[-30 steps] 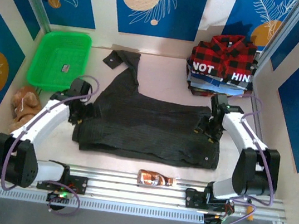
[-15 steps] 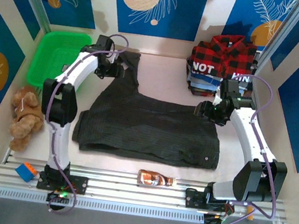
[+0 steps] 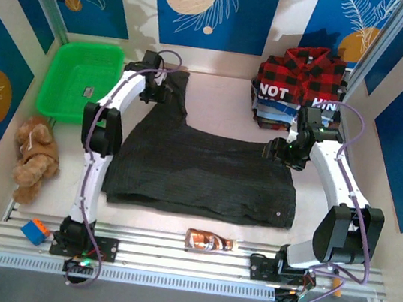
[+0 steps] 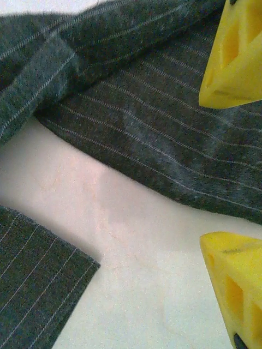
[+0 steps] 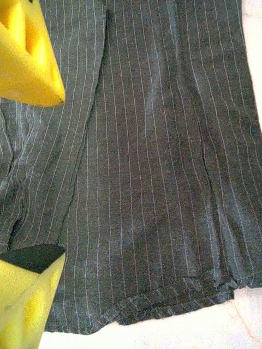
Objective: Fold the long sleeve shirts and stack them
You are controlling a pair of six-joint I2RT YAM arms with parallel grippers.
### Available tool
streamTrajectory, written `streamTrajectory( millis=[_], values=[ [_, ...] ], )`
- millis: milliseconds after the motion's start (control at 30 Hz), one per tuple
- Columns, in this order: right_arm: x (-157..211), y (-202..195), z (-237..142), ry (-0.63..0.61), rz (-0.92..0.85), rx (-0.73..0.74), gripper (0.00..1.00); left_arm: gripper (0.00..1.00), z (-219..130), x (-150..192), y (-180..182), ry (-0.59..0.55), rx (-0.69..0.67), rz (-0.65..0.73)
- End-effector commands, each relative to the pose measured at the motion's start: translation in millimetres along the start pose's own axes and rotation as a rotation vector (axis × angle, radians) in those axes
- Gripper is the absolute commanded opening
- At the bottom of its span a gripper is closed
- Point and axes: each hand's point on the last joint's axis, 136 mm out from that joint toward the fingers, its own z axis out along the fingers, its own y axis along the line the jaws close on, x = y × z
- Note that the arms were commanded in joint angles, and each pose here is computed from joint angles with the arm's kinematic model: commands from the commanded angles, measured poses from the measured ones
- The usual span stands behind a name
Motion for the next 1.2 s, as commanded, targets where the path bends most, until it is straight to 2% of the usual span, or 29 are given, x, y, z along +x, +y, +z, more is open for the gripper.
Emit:
streamTrajectory(
  millis=[0,267,533,633,867,1033,1167],
  values=[
    [6,-1,7,0.037,0.004,-0.021,0.68,0.61,12,3,12,0.026,-0.036,0.009],
    [1,-5,17,0.044,0.016,-0.017,0.68,0.58,31,3,13,0.037,-0.037,-0.023],
    [-18,-26,27,0.059,0.086,0.026,0.66,0.52,41,27,-5,0.121,0.033,-0.008],
    [-31,-26,29,0.023,0.054,0.013,0.65,0.44,39,28,-11,0.121,0.072,-0.022],
    [-66,-46,49,-0.029,0.027,0.023,0.62,0.11,30,22,-18,0.104,0.145,-0.073],
    [-87,-60,67,-0.021,0.064,0.004,0.59,0.03,15,15,-27,0.074,0.194,-0.086],
    [-98,-53,82,-0.019,0.064,-0.044,0.57,0.00,3,13,-33,0.056,0.220,-0.083]
  ],
)
